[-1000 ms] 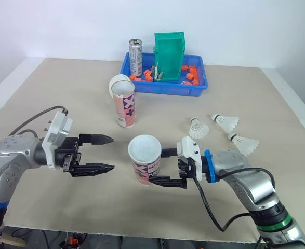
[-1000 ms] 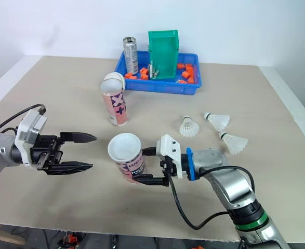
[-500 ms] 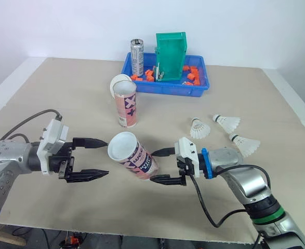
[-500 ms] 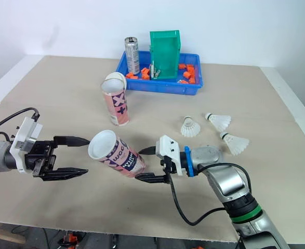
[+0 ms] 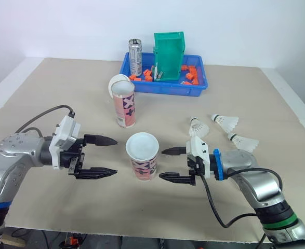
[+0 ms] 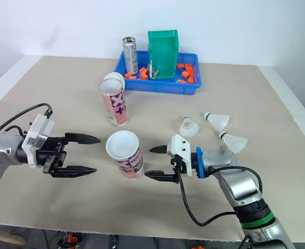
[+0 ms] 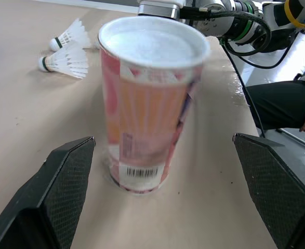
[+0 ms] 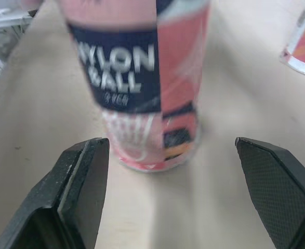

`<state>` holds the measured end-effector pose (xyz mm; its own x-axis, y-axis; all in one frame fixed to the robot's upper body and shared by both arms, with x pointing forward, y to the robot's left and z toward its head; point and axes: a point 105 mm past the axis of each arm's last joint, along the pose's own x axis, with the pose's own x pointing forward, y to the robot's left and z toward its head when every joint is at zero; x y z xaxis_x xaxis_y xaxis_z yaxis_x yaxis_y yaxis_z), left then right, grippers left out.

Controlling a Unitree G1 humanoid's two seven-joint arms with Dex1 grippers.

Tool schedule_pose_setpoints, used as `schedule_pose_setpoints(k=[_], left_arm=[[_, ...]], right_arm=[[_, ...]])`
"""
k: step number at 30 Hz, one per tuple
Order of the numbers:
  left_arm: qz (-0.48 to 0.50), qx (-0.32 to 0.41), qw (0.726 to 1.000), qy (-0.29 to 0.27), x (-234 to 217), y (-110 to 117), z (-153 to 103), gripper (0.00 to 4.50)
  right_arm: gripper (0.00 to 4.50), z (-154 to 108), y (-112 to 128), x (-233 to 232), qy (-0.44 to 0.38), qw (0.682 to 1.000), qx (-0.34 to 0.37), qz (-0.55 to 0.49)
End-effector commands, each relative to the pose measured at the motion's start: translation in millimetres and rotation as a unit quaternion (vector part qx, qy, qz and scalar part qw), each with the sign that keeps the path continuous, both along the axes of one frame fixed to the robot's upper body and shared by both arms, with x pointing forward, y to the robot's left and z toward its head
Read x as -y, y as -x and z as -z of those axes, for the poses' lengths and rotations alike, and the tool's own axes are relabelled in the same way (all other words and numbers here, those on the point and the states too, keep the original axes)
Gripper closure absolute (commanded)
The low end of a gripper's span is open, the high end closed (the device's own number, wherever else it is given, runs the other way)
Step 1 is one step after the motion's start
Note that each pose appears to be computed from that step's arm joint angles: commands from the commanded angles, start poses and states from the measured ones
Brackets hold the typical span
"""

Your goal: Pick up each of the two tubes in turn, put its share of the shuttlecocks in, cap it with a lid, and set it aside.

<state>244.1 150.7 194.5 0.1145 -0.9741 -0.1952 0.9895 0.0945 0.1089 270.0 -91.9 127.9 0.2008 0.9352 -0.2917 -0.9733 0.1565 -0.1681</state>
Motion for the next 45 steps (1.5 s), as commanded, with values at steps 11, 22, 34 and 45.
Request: schedule_pose_setpoints(k=[11,22,34,45], left_arm=[[0.004,0.017,1.000,-0.003,-3,0,-6,0.07],[-0.006,0.015,1.000,-0.018,-11,3,-13,0.07],[-0.014,0.012,1.000,-0.021,-13,4,-15,0.07],[-0.041,0.005,0.998,-0.036,-24,8,-1,0.00]], right_arm=[[0.33,-22,3,-12,-0.034,0.999,0.023,-0.017],[0.33,-18,2,-38,-0.045,0.997,0.029,-0.054],[0.33,-16,-1,-57,-0.047,0.994,0.040,-0.089],[1.04,-13,-2,-61,-0.038,0.992,0.037,-0.113]])
